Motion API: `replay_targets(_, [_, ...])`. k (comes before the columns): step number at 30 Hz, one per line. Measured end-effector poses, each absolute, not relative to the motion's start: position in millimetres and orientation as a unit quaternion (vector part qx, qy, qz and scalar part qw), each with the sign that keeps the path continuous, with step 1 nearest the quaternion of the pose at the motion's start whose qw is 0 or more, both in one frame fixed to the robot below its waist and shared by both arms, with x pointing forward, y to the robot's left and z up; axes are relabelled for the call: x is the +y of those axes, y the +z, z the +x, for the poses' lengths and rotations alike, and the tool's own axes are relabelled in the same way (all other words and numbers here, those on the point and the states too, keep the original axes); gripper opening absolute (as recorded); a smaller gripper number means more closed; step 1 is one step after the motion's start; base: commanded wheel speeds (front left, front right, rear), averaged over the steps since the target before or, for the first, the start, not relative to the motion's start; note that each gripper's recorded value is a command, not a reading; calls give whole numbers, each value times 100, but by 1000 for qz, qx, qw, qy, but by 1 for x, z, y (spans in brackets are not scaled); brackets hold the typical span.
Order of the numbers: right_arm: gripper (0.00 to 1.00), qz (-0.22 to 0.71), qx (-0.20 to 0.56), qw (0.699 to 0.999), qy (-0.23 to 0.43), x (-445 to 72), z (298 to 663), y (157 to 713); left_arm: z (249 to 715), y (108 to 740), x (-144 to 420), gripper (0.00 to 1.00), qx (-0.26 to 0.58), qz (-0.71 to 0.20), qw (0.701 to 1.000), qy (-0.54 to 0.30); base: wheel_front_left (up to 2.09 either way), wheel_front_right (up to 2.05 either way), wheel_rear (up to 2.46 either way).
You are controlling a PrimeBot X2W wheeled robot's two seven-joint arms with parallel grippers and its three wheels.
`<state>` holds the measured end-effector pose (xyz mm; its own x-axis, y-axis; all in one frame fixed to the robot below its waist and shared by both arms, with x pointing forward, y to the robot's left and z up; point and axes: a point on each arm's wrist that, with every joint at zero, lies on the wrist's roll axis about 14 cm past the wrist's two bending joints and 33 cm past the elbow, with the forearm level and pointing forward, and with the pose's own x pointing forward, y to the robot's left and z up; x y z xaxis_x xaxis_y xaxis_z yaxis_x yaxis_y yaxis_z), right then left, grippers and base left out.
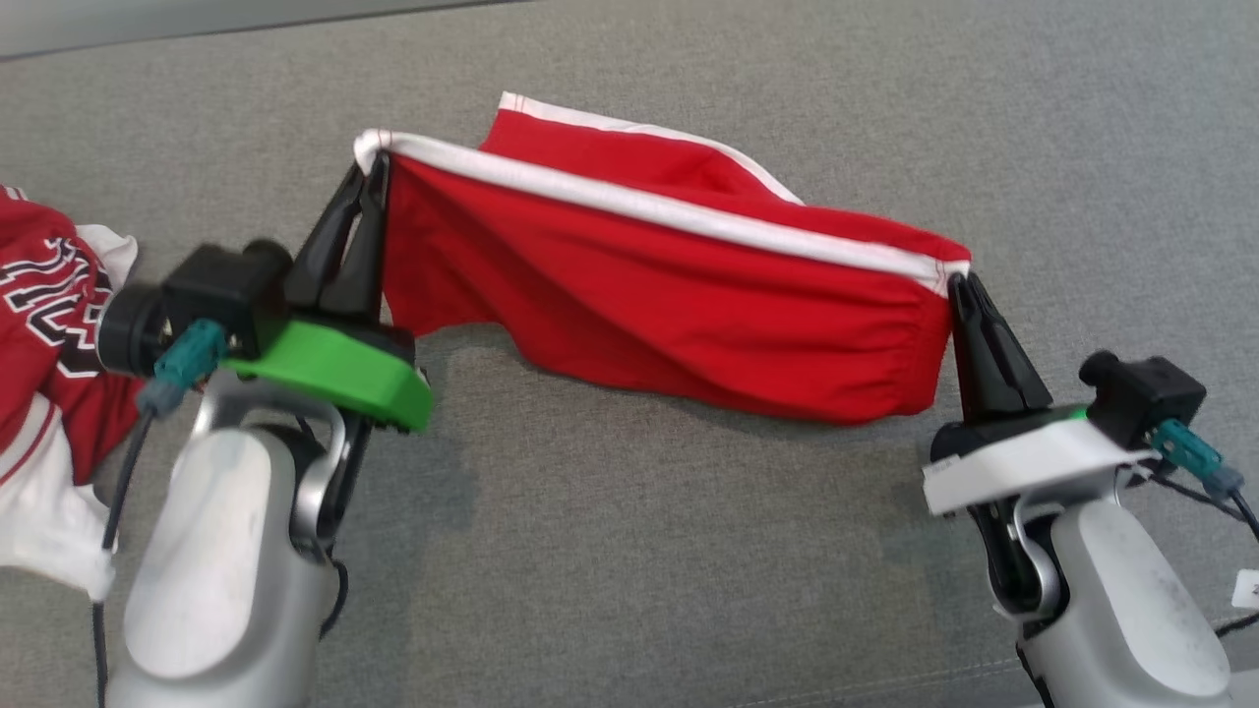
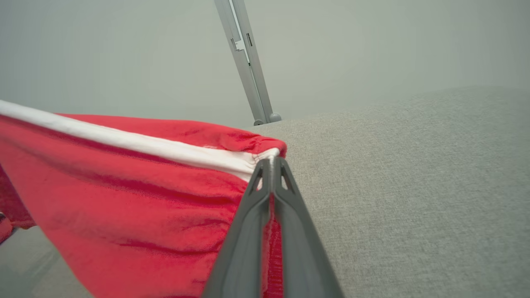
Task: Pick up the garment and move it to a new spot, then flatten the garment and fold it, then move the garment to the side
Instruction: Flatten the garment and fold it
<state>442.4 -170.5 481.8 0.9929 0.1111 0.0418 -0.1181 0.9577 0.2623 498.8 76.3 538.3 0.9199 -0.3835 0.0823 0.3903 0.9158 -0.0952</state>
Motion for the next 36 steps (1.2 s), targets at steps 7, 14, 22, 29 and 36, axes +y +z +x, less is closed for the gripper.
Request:
replay_targets(7, [0, 130, 9, 990, 48, -172, 477, 463, 563, 503, 58, 0, 30, -40, 975, -217, 0, 0, 0])
replay_targets(14, [0, 132, 37, 990, 32, -179, 488, 442, 595, 447, 31, 0, 116, -39, 964, -238, 0, 0, 0])
replay_targets(22, [82, 133, 63, 989, 27, -181, 484, 425, 597, 402, 9, 100, 182, -54, 949, -251, 0, 0, 0])
replay_targets(29, [100, 124, 34, 991, 37, -178, 481, 444, 596, 411, 11, 100, 140, -75, 957, -242, 0, 0, 0])
replay_targets(36, [100, 94, -37, 994, 38, -184, 467, 490, 582, 442, 38, 100, 66, -90, 975, -190, 0, 0, 0])
